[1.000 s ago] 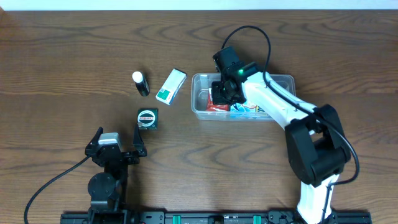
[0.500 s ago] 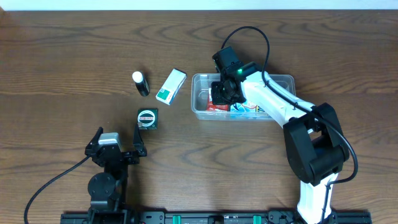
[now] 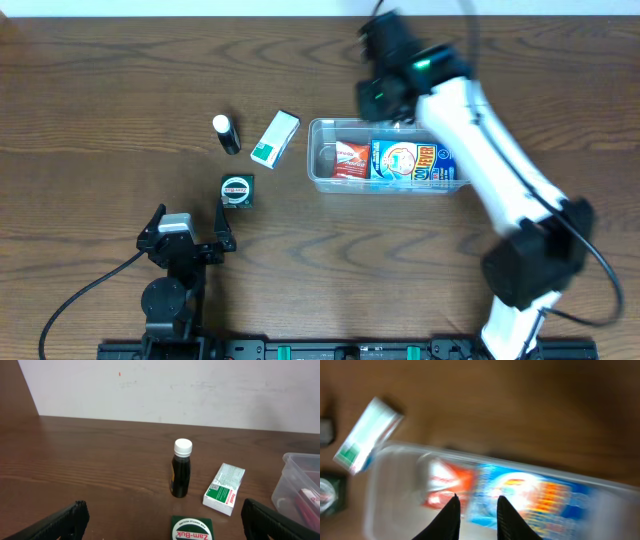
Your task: Pack container
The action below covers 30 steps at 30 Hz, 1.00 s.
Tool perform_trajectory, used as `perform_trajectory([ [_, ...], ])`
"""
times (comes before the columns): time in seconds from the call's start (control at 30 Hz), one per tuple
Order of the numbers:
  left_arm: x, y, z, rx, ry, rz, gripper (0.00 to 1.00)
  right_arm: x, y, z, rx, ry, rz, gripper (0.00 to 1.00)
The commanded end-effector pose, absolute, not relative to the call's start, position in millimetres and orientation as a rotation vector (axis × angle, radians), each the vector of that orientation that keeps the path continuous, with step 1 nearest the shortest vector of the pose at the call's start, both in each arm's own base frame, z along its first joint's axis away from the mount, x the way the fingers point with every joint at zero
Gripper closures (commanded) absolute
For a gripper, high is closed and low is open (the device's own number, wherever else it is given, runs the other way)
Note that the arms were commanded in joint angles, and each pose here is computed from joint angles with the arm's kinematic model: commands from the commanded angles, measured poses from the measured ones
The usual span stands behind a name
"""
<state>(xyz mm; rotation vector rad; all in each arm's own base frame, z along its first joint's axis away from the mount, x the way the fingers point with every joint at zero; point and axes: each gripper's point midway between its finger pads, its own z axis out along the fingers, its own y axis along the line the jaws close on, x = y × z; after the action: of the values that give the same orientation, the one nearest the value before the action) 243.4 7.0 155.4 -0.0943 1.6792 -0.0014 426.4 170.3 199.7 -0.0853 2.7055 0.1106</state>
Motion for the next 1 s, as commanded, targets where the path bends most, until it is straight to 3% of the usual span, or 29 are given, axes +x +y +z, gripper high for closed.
perform_trajectory([
  [0.0,244,9,137,-0.097,1.723,0.015,0.02,434,77,250,0.090,2.586,-0.165,0.76],
  [0.1,244,9,137,-0.097,1.723,0.015,0.02,420,7,262,0.260,2.603,-0.235,0.70],
  [0.13,244,9,137,-0.097,1.723,0.015,0.02,414,-14,264,0.310,2.607,-0.258,0.60],
  [0.2,244,9,137,-0.097,1.723,0.015,0.02,401,-62,265,0.432,2.620,-0.318,0.08],
  [0.23,244,9,137,-0.097,1.723,0.015,0.02,394,-85,264,0.500,2.623,-0.345,0.01],
  [0.47,244,9,137,-0.097,1.723,0.015,0.02,355,-189,261,0.873,2.565,-0.409,0.01],
  [0.97,244,9,137,-0.097,1.723,0.015,0.02,313,-253,260,1.134,2.488,-0.418,0.01],
])
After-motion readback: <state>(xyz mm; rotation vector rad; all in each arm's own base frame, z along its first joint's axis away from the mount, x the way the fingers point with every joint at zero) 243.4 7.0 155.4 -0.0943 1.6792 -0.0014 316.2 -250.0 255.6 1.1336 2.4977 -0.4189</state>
